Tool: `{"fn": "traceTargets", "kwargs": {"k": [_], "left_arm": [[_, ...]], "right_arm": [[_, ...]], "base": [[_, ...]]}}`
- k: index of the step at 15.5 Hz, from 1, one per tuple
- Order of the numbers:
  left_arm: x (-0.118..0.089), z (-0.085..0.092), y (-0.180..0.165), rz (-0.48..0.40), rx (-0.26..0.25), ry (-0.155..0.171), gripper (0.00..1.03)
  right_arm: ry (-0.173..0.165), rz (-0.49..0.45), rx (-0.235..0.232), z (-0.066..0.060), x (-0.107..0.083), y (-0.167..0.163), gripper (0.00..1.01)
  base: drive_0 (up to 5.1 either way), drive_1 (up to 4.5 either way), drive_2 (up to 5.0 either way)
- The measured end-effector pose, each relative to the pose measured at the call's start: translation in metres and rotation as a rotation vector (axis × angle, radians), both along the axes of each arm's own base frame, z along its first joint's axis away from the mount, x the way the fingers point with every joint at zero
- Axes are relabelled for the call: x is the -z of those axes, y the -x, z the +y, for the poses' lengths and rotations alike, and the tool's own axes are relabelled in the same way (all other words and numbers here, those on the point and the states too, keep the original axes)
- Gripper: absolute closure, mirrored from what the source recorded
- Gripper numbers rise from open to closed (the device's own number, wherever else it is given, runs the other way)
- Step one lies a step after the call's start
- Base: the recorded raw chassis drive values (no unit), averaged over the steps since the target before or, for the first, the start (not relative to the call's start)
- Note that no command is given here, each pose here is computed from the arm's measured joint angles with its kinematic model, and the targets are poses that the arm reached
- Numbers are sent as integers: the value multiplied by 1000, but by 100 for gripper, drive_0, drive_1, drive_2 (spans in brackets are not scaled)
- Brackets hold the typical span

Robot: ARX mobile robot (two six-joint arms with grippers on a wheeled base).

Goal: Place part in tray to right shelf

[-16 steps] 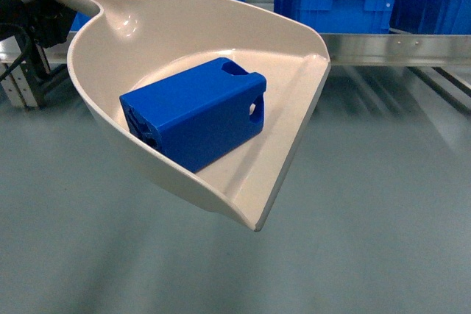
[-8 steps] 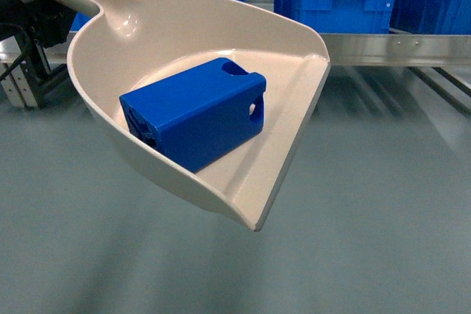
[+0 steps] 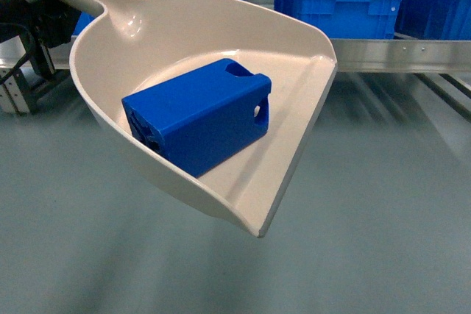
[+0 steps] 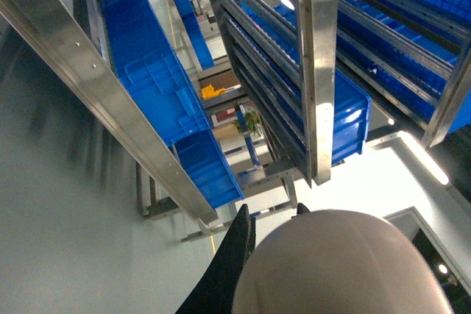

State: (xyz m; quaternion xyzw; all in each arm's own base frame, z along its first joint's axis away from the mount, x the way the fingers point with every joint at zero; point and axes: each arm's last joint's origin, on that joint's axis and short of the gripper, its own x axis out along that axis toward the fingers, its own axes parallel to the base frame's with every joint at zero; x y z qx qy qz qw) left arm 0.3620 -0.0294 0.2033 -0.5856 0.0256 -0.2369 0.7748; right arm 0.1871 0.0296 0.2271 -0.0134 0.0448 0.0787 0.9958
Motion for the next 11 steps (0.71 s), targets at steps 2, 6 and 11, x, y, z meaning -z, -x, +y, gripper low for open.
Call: {"fn": "traceTargets", "kwargs": {"k": [2,6,11], "left_arm": [[0,1,0,0,-5,-1,91],[0,4,0,-3,-21,2,91],[0,1,0,-3,-7,1,91]], "right_arm": [[0,0,-2,0,0,0,3],[0,-1,-2,0,0,0,3],[0,-2,0,0,0,0,3]], "base": [[159,281,-432],[298,168,-508],[324,155,-496]]}}
